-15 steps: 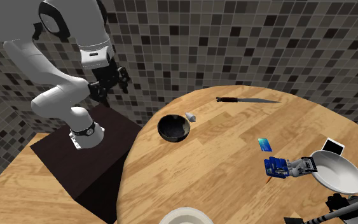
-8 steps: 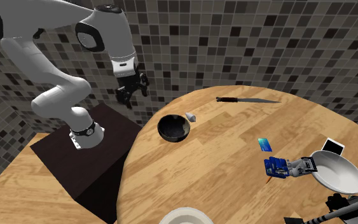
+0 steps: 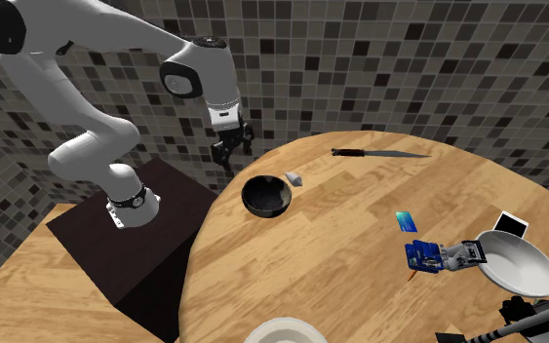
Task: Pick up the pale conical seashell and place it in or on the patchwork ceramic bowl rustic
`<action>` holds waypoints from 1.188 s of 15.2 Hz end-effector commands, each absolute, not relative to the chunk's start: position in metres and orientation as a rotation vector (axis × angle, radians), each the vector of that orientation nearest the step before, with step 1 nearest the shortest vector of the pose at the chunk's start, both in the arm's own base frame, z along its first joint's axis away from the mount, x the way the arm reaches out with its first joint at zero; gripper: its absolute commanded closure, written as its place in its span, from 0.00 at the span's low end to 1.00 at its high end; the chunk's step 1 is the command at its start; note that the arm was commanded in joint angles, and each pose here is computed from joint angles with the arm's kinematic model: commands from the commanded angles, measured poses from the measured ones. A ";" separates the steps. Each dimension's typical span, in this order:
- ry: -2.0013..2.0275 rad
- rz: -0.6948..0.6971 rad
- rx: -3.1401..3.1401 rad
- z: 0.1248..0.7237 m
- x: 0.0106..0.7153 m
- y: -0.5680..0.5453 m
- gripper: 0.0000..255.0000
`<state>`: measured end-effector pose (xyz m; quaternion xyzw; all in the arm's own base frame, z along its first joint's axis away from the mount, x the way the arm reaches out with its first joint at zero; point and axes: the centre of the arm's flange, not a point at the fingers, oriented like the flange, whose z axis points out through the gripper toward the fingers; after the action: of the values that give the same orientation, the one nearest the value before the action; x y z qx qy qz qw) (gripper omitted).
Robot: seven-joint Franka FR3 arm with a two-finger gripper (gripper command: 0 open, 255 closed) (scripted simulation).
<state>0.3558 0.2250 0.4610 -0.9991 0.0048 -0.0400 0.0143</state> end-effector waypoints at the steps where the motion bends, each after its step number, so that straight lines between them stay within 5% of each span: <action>1: 0.041 -0.128 -3.105 0.441 0.360 0.246 0.00; 18: 0.240 -0.159 -3.064 0.310 0.429 0.410 0.00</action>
<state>0.4243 0.4003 0.3212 -0.9955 0.0730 -0.0508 0.0322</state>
